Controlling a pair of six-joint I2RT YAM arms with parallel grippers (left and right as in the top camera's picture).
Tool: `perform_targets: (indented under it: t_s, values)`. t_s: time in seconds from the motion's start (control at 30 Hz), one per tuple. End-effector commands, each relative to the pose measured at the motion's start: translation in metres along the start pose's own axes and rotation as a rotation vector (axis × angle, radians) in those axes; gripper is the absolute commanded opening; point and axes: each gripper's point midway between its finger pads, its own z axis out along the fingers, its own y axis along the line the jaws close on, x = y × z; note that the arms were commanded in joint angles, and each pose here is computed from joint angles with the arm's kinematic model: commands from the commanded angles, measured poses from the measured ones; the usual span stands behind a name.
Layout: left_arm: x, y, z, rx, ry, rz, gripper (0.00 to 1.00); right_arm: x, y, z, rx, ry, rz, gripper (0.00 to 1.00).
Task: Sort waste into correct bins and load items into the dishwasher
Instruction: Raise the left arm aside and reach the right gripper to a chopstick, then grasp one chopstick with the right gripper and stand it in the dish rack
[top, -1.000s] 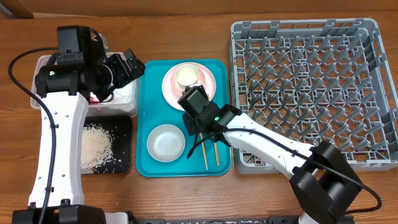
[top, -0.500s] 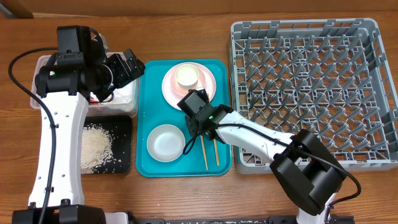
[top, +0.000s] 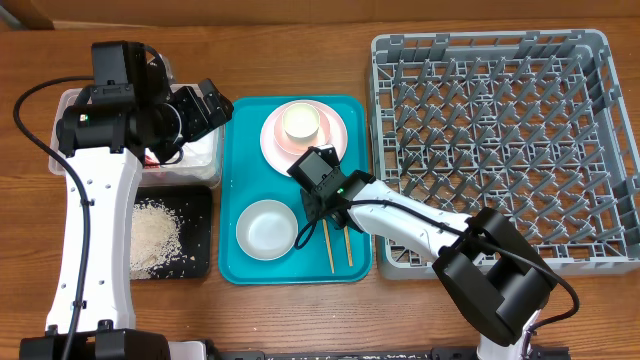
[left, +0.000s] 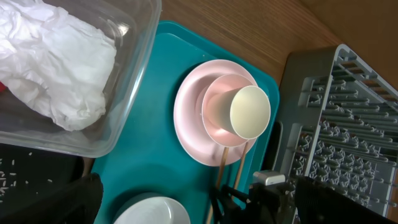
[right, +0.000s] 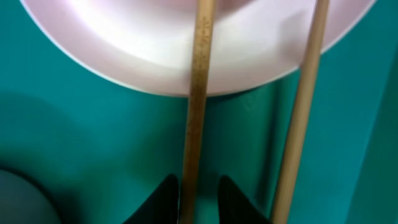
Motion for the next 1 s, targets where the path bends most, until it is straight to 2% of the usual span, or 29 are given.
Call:
perform_targets:
  t_s: [0.0, 0.23, 0.37, 0.7, 0.83, 0.97]
  values:
    - [-0.006, -0.008, -0.009, 0.027, -0.023, 0.017, 1.0, 0.002, -0.001, 0.003, 0.0, 0.006, 0.012, 0.17]
    - [-0.006, -0.008, -0.009, 0.027, -0.022, 0.017, 1.0, 0.002, -0.001, 0.001, 0.0, 0.007, 0.011, 0.04]
    - [-0.006, -0.008, -0.009, 0.027, -0.023, 0.018, 1.0, -0.004, 0.0, -0.011, -0.005, -0.003, 0.013, 0.04]
    - [-0.006, -0.008, -0.009, 0.027, -0.022, 0.017, 1.0, -0.054, 0.021, -0.119, -0.175, -0.147, 0.047, 0.04]
    - [-0.006, -0.008, -0.009, 0.027, -0.023, 0.017, 1.0, -0.072, -0.006, -0.159, -0.15, -0.243, 0.095, 0.04]
    - [-0.006, -0.008, -0.009, 0.027, -0.023, 0.018, 1.0, -0.082, -0.049, -0.174, -0.061, -0.284, 0.066, 0.04]
